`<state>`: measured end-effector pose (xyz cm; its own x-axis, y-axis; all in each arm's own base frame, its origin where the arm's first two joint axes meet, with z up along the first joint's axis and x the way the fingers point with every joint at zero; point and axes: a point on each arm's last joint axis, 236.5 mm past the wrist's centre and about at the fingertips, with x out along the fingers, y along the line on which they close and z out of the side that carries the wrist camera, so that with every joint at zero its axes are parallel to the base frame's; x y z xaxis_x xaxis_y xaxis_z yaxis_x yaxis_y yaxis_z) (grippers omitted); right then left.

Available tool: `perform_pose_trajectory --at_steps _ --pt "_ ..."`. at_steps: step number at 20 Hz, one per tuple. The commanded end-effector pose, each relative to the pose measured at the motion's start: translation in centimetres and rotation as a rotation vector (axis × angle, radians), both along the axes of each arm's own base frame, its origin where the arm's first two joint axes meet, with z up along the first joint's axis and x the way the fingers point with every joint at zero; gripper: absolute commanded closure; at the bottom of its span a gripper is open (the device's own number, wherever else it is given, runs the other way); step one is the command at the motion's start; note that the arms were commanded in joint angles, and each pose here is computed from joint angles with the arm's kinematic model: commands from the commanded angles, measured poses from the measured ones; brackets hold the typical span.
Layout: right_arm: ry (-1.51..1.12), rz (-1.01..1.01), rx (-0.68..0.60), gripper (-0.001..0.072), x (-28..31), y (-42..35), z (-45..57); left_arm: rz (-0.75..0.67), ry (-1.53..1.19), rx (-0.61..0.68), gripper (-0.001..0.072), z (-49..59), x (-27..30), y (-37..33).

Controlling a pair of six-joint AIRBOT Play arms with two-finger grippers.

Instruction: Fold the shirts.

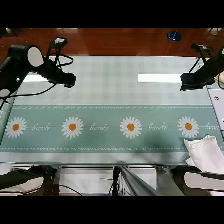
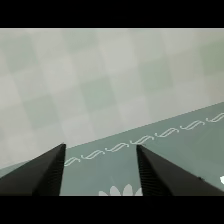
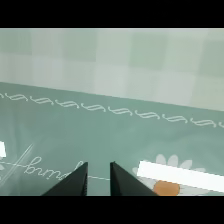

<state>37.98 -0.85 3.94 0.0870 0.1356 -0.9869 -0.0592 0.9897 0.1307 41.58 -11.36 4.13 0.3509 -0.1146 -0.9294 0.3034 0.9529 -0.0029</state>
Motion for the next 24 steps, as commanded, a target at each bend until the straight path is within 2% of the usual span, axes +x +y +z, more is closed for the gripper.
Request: perform_pose_trajectory --at_steps 1,2,4,5,6,24 --pt "0.025 0.053 -0.016 0.0380 -0.6 0.2 -1.2 0.043 -0.034 -0.006 0.0080 0.2 0.9 0.2" --pt "0.005 0.054 -0.020 0.0269 -0.1 0.3 -1.5 0.044 -0.043 -0.009 0.0079 0.3 1.1 0.1" --pt "-0.037 0.060 -0.027 0.0175 0.9 0.7 -1.7 0.044 -0.058 -0.013 0.0077 0.4 1.4 0.1" --pt "-0.064 0.061 -0.031 0.0175 1.5 0.8 -1.6 0.044 -0.068 -0.016 0.0071 0.6 1.7 0.0" --pt "-0.086 0.060 -0.031 0.0175 2.1 0.9 -1.6 0.045 -0.074 -0.018 -0.0013 0.6 1.8 0.0" --pt "-0.122 0.049 -0.030 0.0176 2.9 1.0 -1.4 0.044 -0.060 -0.014 -0.0013 0.0 1.8 0.0"
